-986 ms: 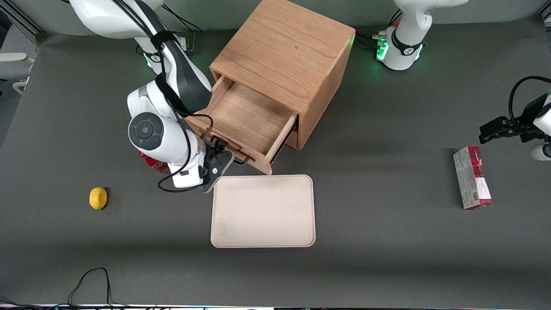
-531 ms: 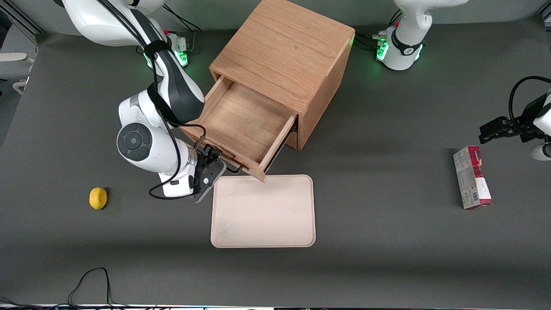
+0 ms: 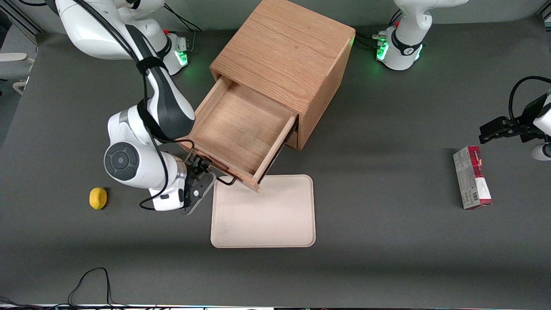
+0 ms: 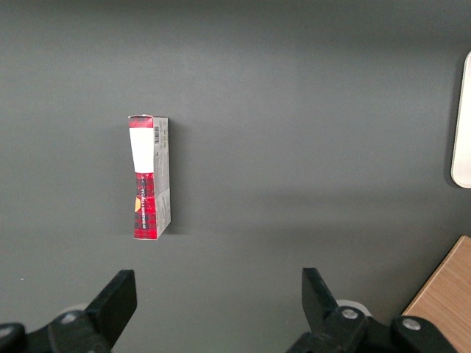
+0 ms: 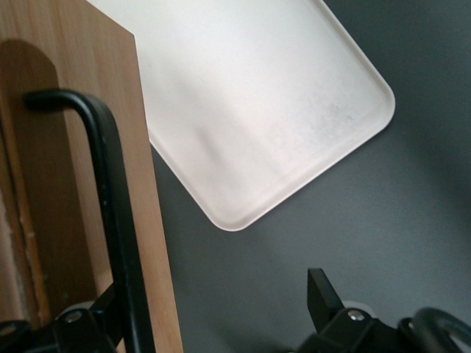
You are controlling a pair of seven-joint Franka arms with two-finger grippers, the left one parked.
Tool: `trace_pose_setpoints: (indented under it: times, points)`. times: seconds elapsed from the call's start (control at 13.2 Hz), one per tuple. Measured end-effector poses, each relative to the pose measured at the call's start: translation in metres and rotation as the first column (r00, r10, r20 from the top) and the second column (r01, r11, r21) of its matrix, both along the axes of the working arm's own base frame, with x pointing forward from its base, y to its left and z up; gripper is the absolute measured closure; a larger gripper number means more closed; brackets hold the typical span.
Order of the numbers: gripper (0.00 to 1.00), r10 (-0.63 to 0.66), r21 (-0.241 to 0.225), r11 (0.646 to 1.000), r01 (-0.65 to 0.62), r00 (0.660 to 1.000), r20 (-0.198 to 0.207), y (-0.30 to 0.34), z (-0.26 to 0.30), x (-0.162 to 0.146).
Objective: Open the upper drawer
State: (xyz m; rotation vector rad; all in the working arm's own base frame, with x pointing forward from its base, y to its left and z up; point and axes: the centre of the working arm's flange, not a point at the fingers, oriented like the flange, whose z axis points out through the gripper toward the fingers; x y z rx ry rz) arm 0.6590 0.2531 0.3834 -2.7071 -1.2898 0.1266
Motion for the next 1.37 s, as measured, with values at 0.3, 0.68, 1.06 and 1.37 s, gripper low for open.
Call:
trace_pose_setpoints:
  times: [0.3, 0.68, 1.06, 1.37]
  points:
    - [0.0, 0.007, -0.004, 1.0, -0.007, 1.0, 0.001, 0.001, 0.002, 0.002]
    - [0.0, 0.017, -0.011, 1.0, -0.017, 1.0, 0.014, 0.003, 0.021, 0.006]
    - [0.0, 0.01, -0.012, 1.0, -0.009, 0.998, 0.065, -0.012, 0.105, 0.01]
    - [0.0, -0.105, -0.056, 0.992, 0.113, 0.986, 0.131, -0.043, 0.186, -0.011]
